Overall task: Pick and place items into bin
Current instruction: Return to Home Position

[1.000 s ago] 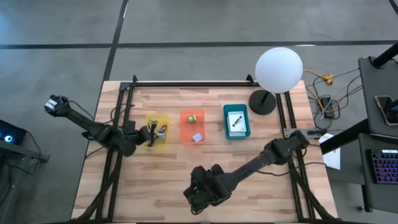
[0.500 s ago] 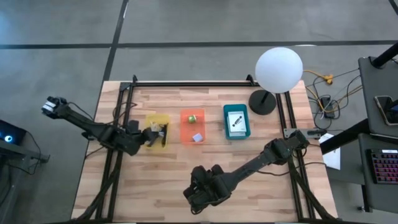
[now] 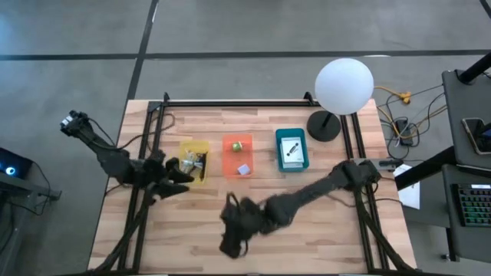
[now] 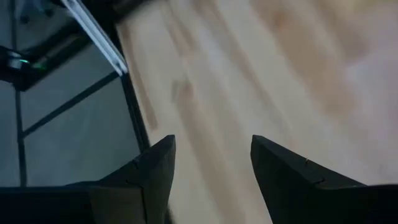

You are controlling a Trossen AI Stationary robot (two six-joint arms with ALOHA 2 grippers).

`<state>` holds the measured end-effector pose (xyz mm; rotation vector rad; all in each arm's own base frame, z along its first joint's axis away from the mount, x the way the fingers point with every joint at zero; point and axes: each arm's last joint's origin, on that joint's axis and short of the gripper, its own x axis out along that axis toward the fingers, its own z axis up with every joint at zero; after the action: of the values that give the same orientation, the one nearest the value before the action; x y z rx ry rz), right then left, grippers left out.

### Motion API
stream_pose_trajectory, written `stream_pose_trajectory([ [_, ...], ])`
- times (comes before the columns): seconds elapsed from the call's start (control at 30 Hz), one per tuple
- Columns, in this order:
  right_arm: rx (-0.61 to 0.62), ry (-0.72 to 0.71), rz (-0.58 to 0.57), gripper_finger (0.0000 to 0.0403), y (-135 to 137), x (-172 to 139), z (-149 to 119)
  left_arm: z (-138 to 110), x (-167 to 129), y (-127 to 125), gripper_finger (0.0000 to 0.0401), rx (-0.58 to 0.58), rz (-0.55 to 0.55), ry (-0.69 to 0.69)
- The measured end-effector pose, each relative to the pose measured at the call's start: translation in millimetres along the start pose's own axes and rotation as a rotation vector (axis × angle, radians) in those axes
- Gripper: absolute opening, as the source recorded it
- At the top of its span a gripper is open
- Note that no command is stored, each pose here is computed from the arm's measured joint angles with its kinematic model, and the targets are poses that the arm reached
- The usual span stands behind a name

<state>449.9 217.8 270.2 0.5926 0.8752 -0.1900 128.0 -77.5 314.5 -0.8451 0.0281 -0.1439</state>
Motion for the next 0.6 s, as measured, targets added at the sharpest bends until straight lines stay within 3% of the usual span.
stream_pose_trajectory([
  [0.1,-0.111,-0.010,0.034,0.0196,-9,-20,24,10,-4,-14,0.0221,0.111,-0.106,-0.079],
  [0.2,-0.213,0.029,-0.032,0.0195,-23,-35,30,15,-9,-17,0.0221,0.155,-0.163,-0.084],
  [0.3,-0.271,0.068,-0.167,0.0195,-43,-55,34,14,-14,-13,0.0221,0.155,-0.173,-0.076],
  [0.43,-0.254,0.099,-0.266,0.0195,-75,-65,33,7,-18,-3,0.0221,0.036,-0.181,-0.018],
  [0.6,-0.139,0.036,-0.116,0.0187,-103,-77,10,-1,-17,-3,0.0221,0.120,-0.399,-0.041],
])
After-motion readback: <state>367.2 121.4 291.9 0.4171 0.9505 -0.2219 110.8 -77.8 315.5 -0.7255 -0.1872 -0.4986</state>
